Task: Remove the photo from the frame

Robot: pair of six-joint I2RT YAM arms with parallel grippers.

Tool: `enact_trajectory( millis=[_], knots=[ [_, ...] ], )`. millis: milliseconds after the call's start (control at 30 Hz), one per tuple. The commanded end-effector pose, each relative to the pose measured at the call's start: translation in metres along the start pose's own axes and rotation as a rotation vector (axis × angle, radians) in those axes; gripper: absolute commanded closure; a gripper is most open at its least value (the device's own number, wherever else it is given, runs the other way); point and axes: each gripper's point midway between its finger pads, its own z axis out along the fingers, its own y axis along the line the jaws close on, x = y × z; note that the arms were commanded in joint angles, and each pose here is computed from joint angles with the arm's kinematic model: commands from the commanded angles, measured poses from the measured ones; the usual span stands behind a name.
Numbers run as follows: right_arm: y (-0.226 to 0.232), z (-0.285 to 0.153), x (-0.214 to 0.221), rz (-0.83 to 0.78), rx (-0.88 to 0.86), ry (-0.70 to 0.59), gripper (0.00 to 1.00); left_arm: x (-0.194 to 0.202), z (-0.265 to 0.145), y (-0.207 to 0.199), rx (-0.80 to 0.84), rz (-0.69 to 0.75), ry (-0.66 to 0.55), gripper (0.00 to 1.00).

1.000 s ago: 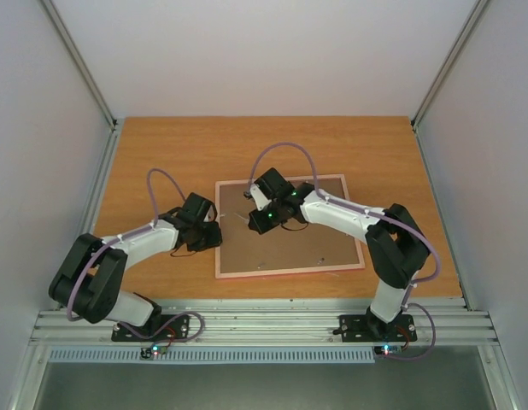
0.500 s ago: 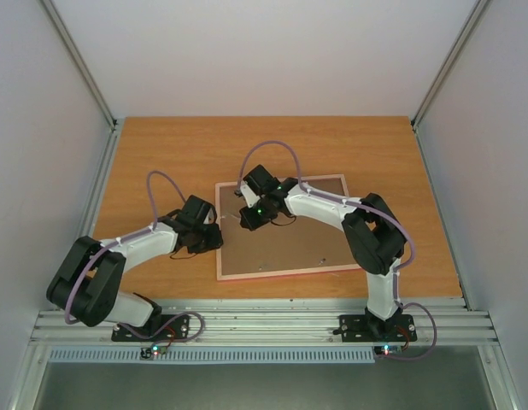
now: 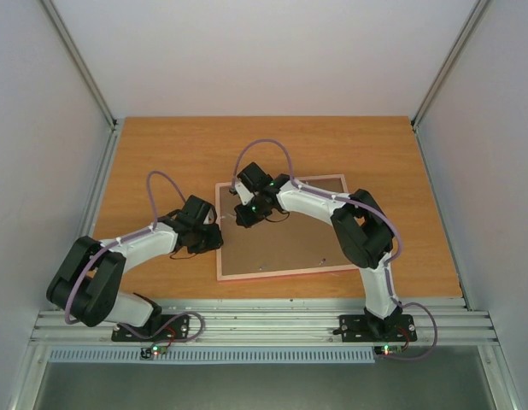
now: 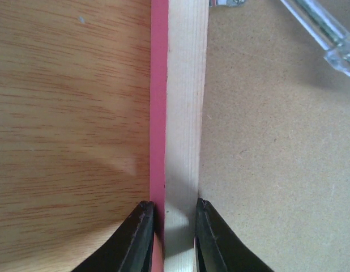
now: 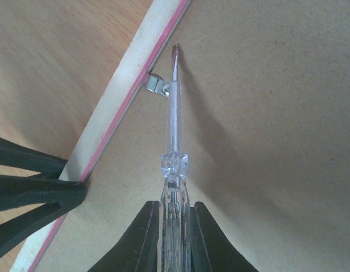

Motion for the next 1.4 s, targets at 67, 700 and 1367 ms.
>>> enact_trajectory(
  millis=[67,700,1367],
  knots=[
    [0.008,0.006,0.000,-0.021,-0.029,0.026,0.99,0.016,0.007,0.008,-0.020,0.007,0.058,0.79],
    [0.016,0.009,0.028,-0.050,-0.037,0.128,0.99,0.016,0.009,0.007,-0.018,0.007,0.061,0.79],
    [0.008,-0.011,0.054,-0.057,0.023,0.167,0.99,0.017,0.009,0.012,-0.036,0.008,0.061,0.79]
  ],
)
